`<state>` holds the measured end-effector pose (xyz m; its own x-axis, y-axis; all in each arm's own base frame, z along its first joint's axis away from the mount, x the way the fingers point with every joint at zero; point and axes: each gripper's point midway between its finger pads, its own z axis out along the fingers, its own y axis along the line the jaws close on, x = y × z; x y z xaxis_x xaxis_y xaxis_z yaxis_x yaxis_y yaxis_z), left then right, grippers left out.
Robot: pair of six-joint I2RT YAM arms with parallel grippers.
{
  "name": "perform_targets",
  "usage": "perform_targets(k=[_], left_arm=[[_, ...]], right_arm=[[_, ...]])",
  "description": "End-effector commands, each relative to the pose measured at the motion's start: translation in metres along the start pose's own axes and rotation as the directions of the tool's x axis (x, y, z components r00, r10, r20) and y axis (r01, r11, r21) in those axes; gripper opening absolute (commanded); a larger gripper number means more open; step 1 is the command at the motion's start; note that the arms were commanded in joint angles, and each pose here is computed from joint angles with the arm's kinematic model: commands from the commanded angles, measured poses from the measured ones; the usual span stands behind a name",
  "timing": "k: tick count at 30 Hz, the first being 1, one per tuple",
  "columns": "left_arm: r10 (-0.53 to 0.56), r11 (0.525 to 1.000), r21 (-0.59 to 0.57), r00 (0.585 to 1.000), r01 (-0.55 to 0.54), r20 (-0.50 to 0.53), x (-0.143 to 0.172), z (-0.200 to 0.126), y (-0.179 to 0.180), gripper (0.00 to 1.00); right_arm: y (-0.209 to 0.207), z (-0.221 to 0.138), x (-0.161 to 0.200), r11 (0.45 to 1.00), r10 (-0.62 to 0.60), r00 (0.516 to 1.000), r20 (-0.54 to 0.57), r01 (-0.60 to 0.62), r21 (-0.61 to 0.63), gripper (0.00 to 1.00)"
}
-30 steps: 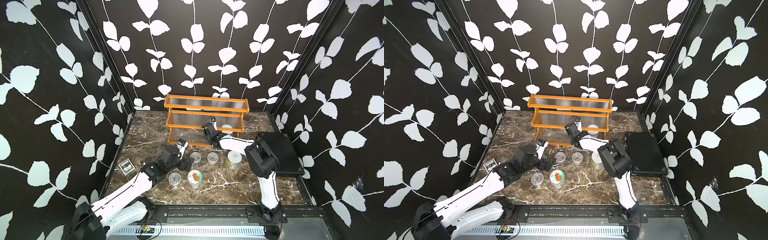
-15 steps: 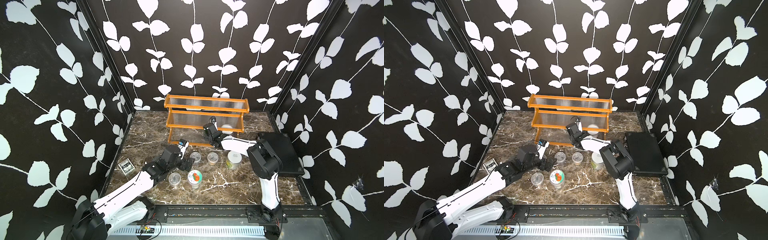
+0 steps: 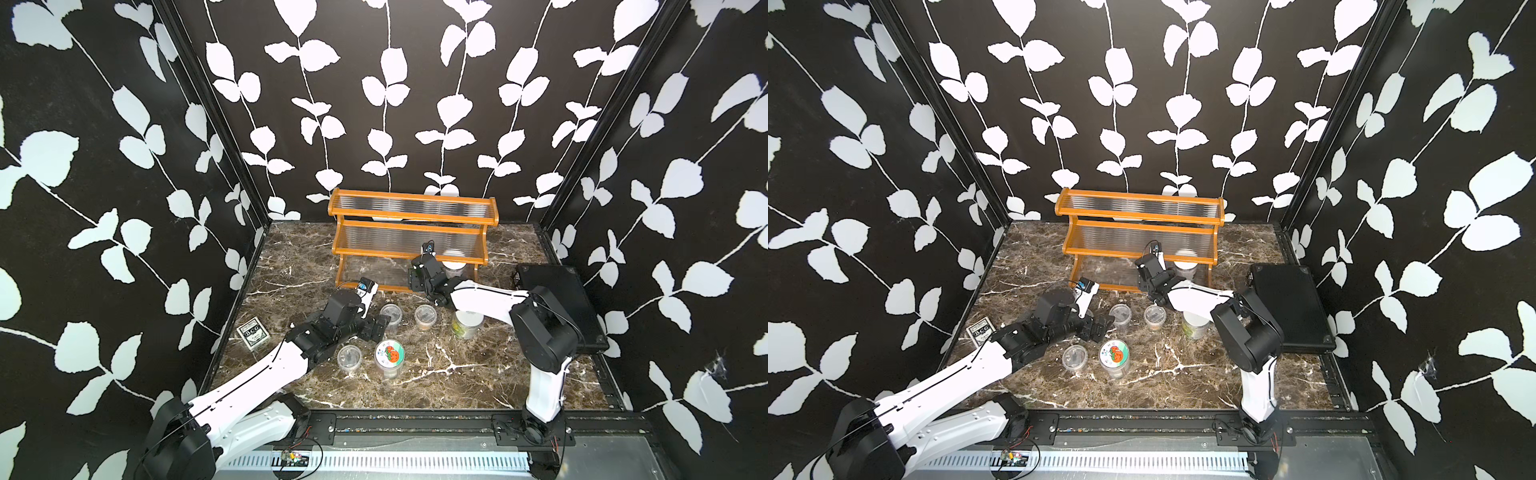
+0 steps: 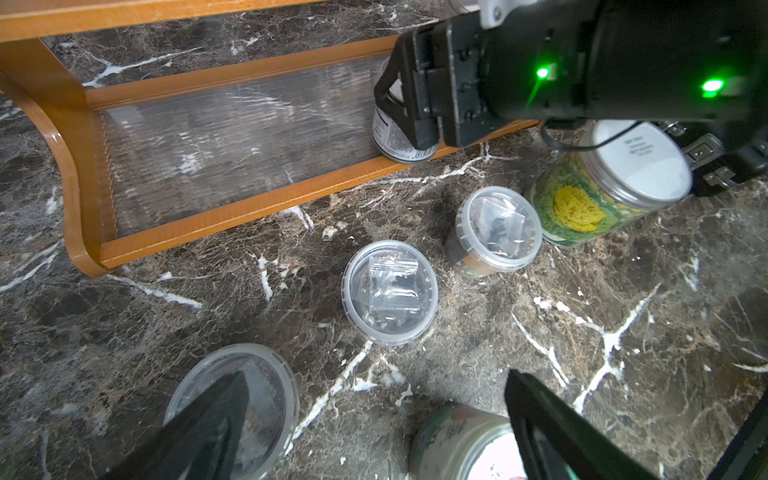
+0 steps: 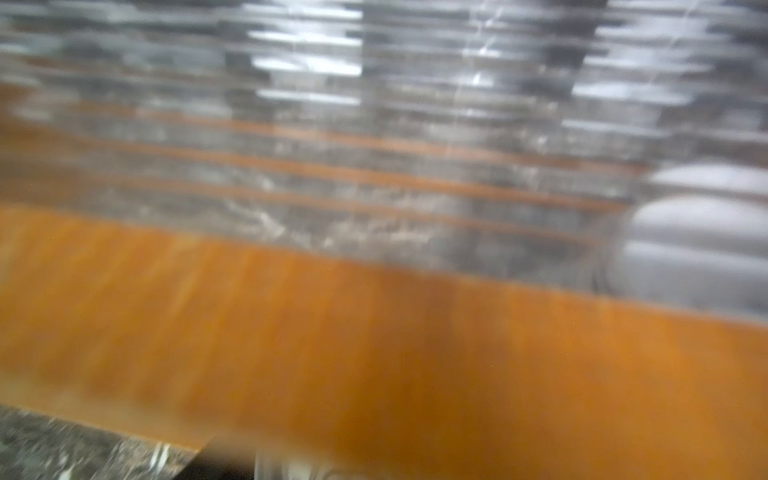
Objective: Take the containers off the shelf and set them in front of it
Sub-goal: 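Pick up a container from the shelf.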
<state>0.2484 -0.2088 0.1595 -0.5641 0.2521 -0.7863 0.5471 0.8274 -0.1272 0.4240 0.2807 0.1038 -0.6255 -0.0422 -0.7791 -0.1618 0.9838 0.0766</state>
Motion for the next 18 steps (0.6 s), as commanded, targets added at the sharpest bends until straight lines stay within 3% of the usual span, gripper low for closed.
perform_targets(k=[1, 10, 18], left_arm=[[0.011, 1.000, -0.007, 1.000, -0.011, 0.014, -0.001, -0.002, 0.002, 0.99], [0.023, 1.000, -0.008, 1.000, -0.023, 0.004, 0.000, -0.002, 0.002, 0.99], [0.013, 0.999, -0.045, 1.000, -0.013, 0.002, -0.001, -0.006, 0.016, 0.99]], right_arm=[[0.012, -0.025, -0.013, 0.996, 0.005, 0.999, 0.038, -0.002, -0.089, 0.63], [0.021, -0.090, -0.018, 0.966, -0.049, 0.998, 0.042, 0.058, -0.251, 0.62], [0.033, -0.166, 0.009, 0.886, -0.243, 0.969, 0.046, 0.241, -0.397, 0.61]])
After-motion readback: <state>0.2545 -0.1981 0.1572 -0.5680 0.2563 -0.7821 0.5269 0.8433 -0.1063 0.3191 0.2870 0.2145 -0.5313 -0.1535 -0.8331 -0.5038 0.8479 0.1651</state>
